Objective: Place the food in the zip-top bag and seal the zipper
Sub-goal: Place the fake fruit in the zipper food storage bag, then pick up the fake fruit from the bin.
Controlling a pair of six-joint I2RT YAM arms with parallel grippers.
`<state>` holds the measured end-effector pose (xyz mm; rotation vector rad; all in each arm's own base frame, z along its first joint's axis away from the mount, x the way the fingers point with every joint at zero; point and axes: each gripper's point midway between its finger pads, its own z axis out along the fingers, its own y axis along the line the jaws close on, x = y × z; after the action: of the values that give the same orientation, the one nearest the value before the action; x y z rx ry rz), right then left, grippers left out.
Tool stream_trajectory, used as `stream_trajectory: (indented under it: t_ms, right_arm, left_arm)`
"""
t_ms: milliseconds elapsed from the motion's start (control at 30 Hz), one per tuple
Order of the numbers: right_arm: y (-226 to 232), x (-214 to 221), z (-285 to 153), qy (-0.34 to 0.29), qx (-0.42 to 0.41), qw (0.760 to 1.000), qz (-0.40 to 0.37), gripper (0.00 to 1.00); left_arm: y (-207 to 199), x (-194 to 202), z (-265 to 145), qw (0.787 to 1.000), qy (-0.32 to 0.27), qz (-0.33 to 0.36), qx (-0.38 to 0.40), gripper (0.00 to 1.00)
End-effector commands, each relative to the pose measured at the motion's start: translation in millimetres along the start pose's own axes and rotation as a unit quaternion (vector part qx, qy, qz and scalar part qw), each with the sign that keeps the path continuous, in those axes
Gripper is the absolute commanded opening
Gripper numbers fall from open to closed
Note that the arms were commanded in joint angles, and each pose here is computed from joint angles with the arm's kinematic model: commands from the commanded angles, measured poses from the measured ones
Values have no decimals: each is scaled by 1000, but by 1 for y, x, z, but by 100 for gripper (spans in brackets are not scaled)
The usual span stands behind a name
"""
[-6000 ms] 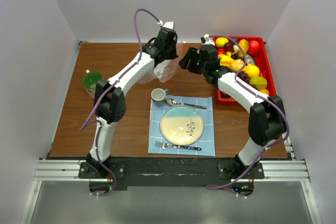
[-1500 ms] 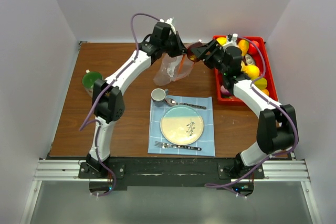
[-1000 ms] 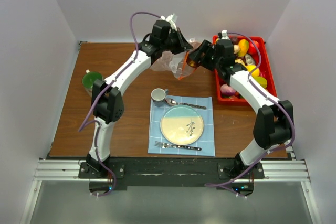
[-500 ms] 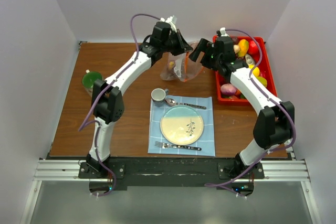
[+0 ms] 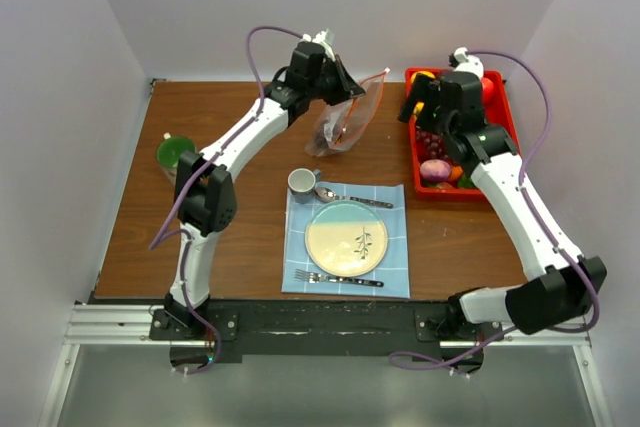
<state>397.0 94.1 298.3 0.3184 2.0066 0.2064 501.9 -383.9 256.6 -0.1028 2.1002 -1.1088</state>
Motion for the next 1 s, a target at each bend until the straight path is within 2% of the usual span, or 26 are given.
stream_trajectory:
  t_ms: [0,167,333,467,633,833,967]
  right_arm:
    - [-58,31,-2,39,100,993,-41,88]
    - [-96,70,-2,67,129,989,20,88]
    - [-99,97,18,88,98,988,87,88]
    - [-108,117,34,102,106,982,117,90]
    - [-124,126,49,84,116,976,165,92]
    - [-128,144,64,97,115,969,194,92]
    - [-131,146,68,91,118,967,207,88]
  left_arm:
    - [-1,-9,4,1000,-15,-7,10,0]
    - [2,-7,8,1000,-11,-7,10,0]
    - [3,-6,9,1000,-10,-7,10,0]
    - [4,-5,9,1000,-9,-7,9,0]
    - [5,-5,10,1000,-7,-6,8,0]
    - [4,-5,10,1000,-8,-5,7,0]
    - [5,-7,8,1000,-9,-5,5,0]
